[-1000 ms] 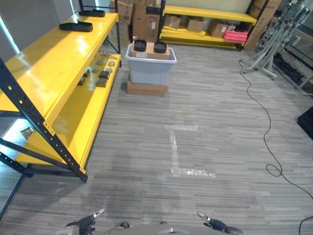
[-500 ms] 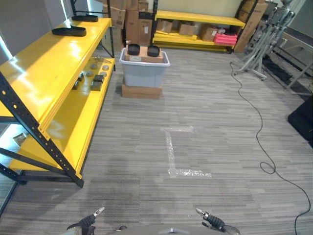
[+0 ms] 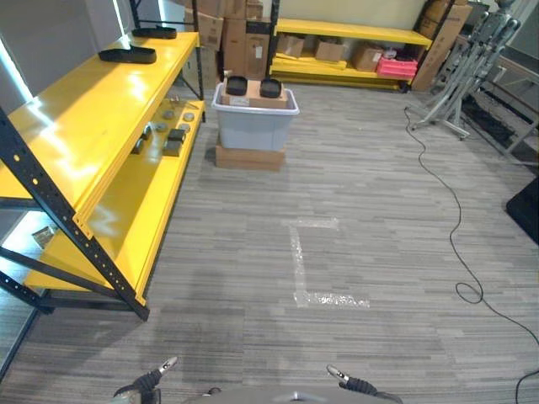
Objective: Move parts from the plastic box to the shelf.
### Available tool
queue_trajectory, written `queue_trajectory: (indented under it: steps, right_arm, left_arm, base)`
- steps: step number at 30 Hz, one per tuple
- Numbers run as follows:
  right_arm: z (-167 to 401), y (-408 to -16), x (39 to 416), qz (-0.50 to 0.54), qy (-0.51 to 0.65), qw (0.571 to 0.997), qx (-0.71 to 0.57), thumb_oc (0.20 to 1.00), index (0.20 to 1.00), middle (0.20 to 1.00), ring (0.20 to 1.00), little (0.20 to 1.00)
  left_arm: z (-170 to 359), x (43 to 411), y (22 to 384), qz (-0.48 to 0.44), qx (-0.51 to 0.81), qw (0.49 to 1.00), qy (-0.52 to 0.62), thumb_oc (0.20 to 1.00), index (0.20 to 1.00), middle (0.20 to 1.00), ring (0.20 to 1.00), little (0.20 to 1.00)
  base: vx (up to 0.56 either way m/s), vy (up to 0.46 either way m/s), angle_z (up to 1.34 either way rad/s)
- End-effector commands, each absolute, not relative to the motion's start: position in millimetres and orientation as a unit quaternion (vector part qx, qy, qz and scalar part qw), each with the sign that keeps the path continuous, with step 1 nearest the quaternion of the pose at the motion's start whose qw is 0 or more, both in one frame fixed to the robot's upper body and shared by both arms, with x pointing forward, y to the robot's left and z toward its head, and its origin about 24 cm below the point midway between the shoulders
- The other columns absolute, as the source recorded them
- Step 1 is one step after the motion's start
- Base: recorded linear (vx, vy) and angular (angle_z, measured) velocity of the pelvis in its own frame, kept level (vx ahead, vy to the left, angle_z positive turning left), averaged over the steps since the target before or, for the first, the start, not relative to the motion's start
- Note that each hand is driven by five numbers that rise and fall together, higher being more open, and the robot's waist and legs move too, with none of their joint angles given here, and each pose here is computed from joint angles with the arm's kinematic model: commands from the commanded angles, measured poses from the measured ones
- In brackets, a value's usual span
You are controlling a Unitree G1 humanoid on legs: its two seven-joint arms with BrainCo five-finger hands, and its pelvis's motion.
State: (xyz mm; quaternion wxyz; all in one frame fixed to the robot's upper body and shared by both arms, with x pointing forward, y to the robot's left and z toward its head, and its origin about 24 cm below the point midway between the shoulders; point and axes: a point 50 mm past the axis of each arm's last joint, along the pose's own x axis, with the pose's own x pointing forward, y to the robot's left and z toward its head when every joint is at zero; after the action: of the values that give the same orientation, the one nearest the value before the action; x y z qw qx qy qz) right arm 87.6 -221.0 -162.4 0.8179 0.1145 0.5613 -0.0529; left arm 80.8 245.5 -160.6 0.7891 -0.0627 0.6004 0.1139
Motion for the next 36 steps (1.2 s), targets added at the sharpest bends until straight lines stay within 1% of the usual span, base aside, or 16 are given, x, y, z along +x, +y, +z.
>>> queue_trajectory:
  steps: [1,6,10,12,15,20,24,27,30,36]
  right_arm:
    - [-158,-236,101,-0.069,0.565,0.816,0.101,1.000,1.000,1.000,1.000,1.000]
    - [-159,-234,102,-0.070,0.572,0.810,0.105,1.000,1.000,1.000,1.000,1.000]
    - [-159,-232,102,-0.058,0.582,0.806,0.094,1.000,1.000,1.000,1.000,1.000]
    - [-159,-230,104,-0.042,0.582,0.808,0.083,1.000,1.000,1.000,1.000,1.000]
    - [-157,-223,118,-0.025,0.565,0.820,0.084,1.000,1.000,1.000,1.000,1.000]
    - [-157,-221,118,-0.026,0.563,0.821,0.093,1.000,1.000,1.000,1.000,1.000]
    - [-158,-228,111,-0.029,0.582,0.809,0.076,1.000,1.000,1.000,1.000,1.000]
    - [-158,-232,106,-0.031,0.597,0.799,0.068,1.000,1.000,1.000,1.000,1.000]
    - [-160,-240,93,-0.068,0.611,0.786,0.069,1.000,1.000,1.000,1.000,1.000]
    - [-157,-250,95,-0.060,0.602,0.795,0.043,1.000,1.000,1.000,1.000,1.000]
  left_arm:
    - [-163,97,228,0.098,-0.056,0.791,0.602,1.000,1.000,1.000,1.000,1.000]
    - [-164,95,227,0.091,-0.040,0.793,0.601,1.000,1.000,1.000,1.000,1.000]
    - [-163,101,225,0.088,-0.037,0.809,0.579,1.000,1.000,1.000,1.000,1.000]
    - [-161,105,225,0.089,-0.040,0.816,0.570,1.000,1.000,1.000,1.000,1.000]
    - [-157,114,232,0.083,-0.007,0.826,0.557,1.000,1.000,1.000,1.000,1.000]
    - [-155,111,243,0.092,0.017,0.826,0.556,1.000,1.000,1.000,1.000,1.000]
    - [-148,128,247,0.099,0.016,0.851,0.515,1.000,1.000,1.000,1.000,1.000]
    - [-145,138,245,0.098,0.005,0.862,0.498,1.000,1.000,1.000,1.000,1.000]
    - [-144,147,231,0.065,-0.006,0.869,0.490,1.000,1.000,1.000,1.000,1.000]
    - [-147,145,222,0.047,-0.011,0.866,0.498,1.000,1.000,1.000,1.000,1.000]
  base:
    - [0.05,0.025,0.00]
    - [0.05,0.035,-0.03]
    - [0.11,0.068,-0.03]
    - [0.09,0.072,-0.01]
    - [0.14,0.022,-0.08]
    - [0.22,-0.145,-0.17]
    - [0.24,-0.204,-0.01]
    - [0.14,-0.158,0.20]
    - [0.33,-0.185,0.28]
    - [0.26,-0.094,-0.15]
